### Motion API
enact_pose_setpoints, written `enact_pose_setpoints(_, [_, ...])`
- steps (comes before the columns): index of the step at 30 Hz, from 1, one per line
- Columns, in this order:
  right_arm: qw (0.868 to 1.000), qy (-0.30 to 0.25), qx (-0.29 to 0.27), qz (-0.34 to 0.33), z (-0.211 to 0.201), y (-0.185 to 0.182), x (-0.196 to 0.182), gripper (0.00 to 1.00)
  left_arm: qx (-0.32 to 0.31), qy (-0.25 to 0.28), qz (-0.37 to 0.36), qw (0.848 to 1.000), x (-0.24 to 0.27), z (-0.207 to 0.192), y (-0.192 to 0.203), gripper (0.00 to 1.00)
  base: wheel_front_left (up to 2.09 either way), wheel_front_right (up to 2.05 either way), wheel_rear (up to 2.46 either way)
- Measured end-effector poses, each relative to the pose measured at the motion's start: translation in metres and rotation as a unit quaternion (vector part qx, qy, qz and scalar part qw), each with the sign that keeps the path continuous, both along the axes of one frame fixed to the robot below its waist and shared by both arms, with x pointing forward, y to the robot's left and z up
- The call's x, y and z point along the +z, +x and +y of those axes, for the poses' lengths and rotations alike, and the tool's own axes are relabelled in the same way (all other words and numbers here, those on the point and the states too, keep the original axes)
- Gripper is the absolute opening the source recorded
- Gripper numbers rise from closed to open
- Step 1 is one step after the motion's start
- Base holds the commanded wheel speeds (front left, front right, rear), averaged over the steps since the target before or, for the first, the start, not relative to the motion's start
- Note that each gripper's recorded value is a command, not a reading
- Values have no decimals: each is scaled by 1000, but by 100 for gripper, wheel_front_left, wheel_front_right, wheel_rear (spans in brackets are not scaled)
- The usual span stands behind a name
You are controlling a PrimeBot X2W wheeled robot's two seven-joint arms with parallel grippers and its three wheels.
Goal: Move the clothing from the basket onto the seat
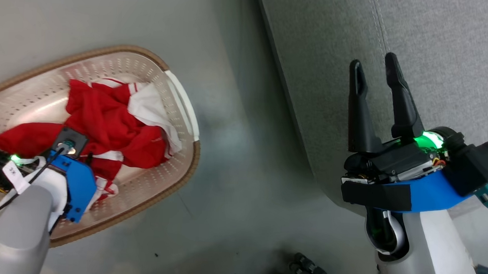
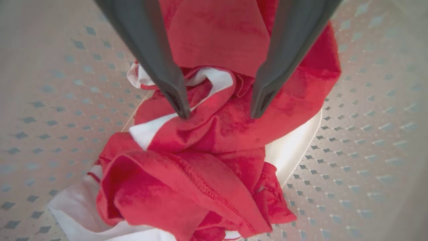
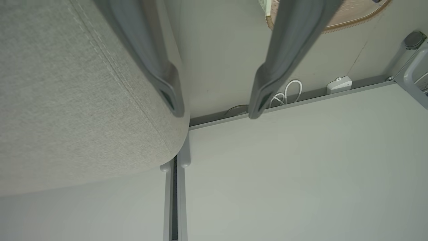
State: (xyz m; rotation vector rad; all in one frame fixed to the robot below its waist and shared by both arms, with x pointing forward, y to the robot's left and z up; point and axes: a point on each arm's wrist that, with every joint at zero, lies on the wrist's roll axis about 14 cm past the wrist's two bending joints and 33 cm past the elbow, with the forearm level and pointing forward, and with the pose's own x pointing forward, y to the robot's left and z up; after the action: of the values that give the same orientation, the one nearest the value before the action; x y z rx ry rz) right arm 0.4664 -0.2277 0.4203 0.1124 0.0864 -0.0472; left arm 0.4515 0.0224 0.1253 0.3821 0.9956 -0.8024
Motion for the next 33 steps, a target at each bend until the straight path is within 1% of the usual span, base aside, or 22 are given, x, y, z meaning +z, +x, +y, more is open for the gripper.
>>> enact_pose_setpoints(3, [1000, -1, -9, 18, -6, -3, -12, 100, -21, 12, 22, 999, -22, -3, -10, 100, 0, 0, 0])
enact_pose_setpoints(7, [999, -5, -26, 29, -18, -7, -19, 100, -38, 14, 44, 998, -38, -14, -21, 100, 0, 0, 0])
enact_pose_setpoints(11, [999, -4, -33, 32, -21, -9, -21, 100, -37, 20, 44, 998, -43, -16, -19, 100, 0, 0, 0])
enact_pose_setpoints(12, [999, -4, -33, 32, -21, -9, -21, 100, -34, 23, 44, 998, -43, -16, -18, 44, 0, 0, 0])
enact_pose_setpoints(13, [999, -4, -33, 32, -21, -10, -21, 100, -33, 24, 44, 998, -43, -16, -18, 0, 0, 0, 0])
enact_pose_setpoints(26, [999, -5, -36, 27, -24, -10, -15, 100, -21, 15, 44, 999, -39, -23, -18, 0, 0, 0, 0])
enact_pose_setpoints(30, [999, -3, -33, 28, -21, -10, -16, 100, -10, 20, 47, 999, -37, -20, -18, 0, 0, 0, 0])
enact_pose_setpoints(33, [999, -5, -30, 25, -21, -10, -12, 100, 5, 11, 37, 999, -29, -24, -13, 0, 0, 0, 0])
